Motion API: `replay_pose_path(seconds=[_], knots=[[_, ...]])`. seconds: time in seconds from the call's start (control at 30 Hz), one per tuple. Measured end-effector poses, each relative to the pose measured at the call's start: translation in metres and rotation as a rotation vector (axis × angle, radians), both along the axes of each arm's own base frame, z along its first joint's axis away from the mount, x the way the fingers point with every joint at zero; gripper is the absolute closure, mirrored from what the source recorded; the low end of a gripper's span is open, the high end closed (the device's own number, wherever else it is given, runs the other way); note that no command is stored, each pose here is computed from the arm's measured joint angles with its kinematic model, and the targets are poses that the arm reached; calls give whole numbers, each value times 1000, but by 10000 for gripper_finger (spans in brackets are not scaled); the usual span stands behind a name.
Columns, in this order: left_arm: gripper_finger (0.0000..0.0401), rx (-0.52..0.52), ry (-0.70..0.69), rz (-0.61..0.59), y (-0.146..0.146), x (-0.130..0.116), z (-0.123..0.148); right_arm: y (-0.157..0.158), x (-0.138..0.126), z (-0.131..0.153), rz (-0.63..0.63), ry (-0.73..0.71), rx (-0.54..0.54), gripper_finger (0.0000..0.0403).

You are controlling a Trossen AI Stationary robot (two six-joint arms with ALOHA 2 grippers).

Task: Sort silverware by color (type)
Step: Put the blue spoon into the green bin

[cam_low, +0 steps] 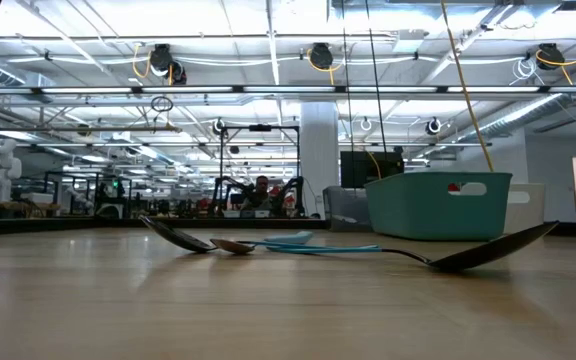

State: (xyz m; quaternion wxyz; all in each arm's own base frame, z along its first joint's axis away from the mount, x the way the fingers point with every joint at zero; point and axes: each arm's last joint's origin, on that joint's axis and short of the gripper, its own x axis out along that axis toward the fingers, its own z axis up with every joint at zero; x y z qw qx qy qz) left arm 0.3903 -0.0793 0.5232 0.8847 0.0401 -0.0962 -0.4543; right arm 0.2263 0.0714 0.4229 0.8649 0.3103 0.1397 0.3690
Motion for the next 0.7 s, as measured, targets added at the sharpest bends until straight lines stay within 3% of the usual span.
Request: replay_pose_path(seconds=[0.23,0.7], knots=[[400,-10,30,4,2,6,-5,-1,3,-2,27,-5,-13,168],[400,-15,24,2,3,12,-9,0,2,-2,74,-12,-20,281]])
